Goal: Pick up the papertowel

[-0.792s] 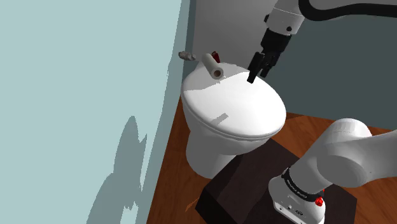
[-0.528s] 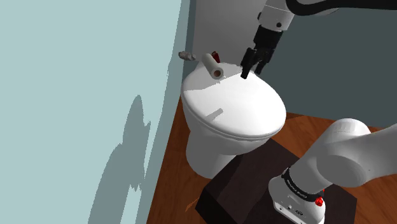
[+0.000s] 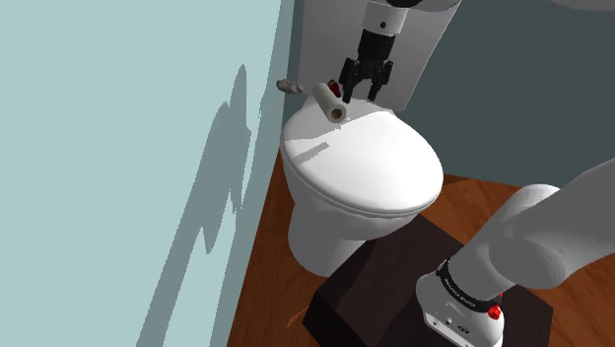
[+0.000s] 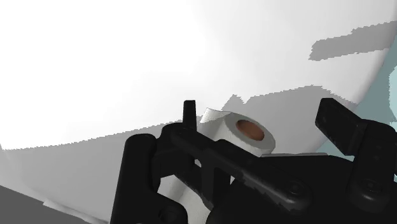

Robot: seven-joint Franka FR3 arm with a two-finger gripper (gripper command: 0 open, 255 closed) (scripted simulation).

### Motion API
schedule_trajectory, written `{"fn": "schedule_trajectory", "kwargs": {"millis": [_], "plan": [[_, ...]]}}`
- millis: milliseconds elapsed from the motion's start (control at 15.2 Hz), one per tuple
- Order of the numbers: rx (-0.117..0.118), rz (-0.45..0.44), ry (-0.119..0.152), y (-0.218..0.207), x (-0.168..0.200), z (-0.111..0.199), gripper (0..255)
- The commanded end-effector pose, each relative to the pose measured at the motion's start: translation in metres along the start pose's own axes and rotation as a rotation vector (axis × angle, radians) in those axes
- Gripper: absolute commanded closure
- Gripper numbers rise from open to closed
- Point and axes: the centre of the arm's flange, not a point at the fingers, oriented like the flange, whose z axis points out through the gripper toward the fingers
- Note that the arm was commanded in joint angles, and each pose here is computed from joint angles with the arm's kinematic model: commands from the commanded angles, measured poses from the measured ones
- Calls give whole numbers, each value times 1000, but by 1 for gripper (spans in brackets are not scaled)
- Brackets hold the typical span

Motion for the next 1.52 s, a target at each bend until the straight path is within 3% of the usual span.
{"fn": "schedule_trajectory", "kwargs": {"millis": [0, 528, 1188, 1254, 1452], "plan": [[2, 37, -12, 0, 28, 4, 0], [11, 182, -56, 19, 138, 14, 0], [12, 190, -59, 22, 146, 55, 0], [11, 190, -59, 22, 146, 55, 255], [11, 190, -59, 22, 146, 55, 255]]}}
